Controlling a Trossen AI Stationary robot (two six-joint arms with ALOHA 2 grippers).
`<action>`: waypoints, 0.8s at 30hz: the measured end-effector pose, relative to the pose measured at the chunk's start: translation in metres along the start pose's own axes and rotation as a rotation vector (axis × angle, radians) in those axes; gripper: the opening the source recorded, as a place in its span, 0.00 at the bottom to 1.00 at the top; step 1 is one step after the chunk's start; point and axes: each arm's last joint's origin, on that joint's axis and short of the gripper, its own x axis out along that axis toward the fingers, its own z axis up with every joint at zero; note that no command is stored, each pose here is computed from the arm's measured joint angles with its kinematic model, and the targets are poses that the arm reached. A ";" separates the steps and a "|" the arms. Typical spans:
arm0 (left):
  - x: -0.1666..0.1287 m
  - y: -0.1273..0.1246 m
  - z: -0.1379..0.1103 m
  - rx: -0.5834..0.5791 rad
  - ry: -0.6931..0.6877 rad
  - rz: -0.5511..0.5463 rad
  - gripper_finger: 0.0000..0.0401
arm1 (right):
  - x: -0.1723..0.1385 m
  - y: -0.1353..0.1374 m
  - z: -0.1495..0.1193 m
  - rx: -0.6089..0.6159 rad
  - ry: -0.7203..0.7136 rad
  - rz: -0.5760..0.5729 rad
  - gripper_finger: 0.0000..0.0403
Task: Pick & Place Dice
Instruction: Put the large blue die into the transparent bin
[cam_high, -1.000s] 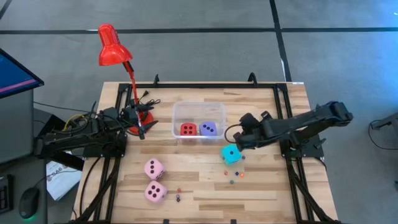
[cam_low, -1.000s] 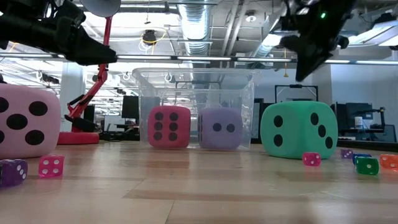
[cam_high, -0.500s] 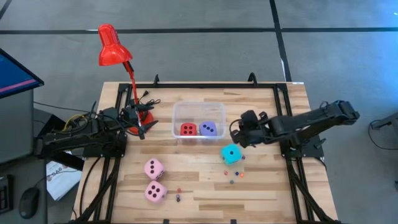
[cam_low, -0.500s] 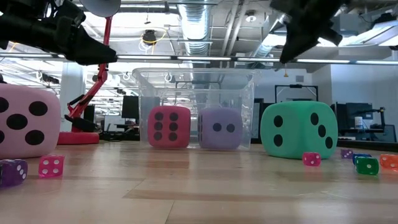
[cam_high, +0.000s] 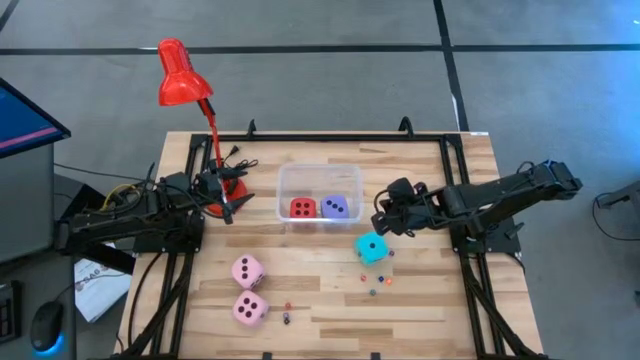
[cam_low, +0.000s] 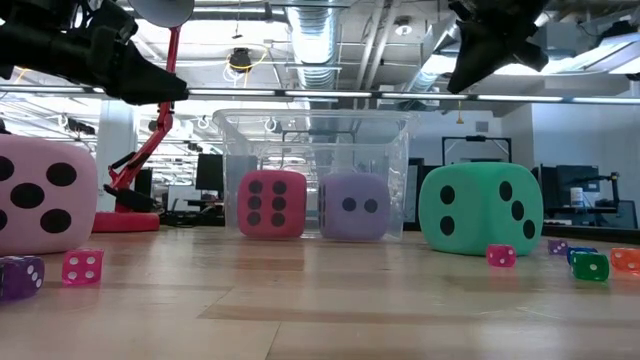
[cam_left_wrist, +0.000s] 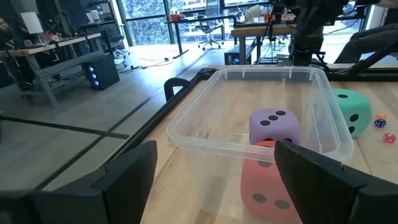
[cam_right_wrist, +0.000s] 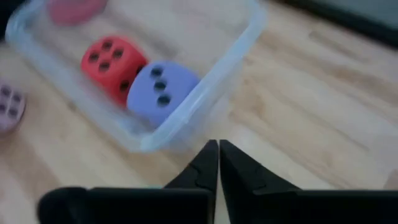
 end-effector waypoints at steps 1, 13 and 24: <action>0.000 0.000 0.000 0.000 0.000 0.000 0.78 | 0.000 0.000 -0.001 -0.019 0.028 0.016 0.05; 0.000 0.000 0.000 0.000 0.000 0.000 0.78 | 0.000 0.000 -0.004 0.042 0.117 0.044 0.55; 0.000 0.000 0.000 0.000 0.000 0.000 0.78 | 0.000 -0.004 -0.007 0.083 0.160 0.004 0.96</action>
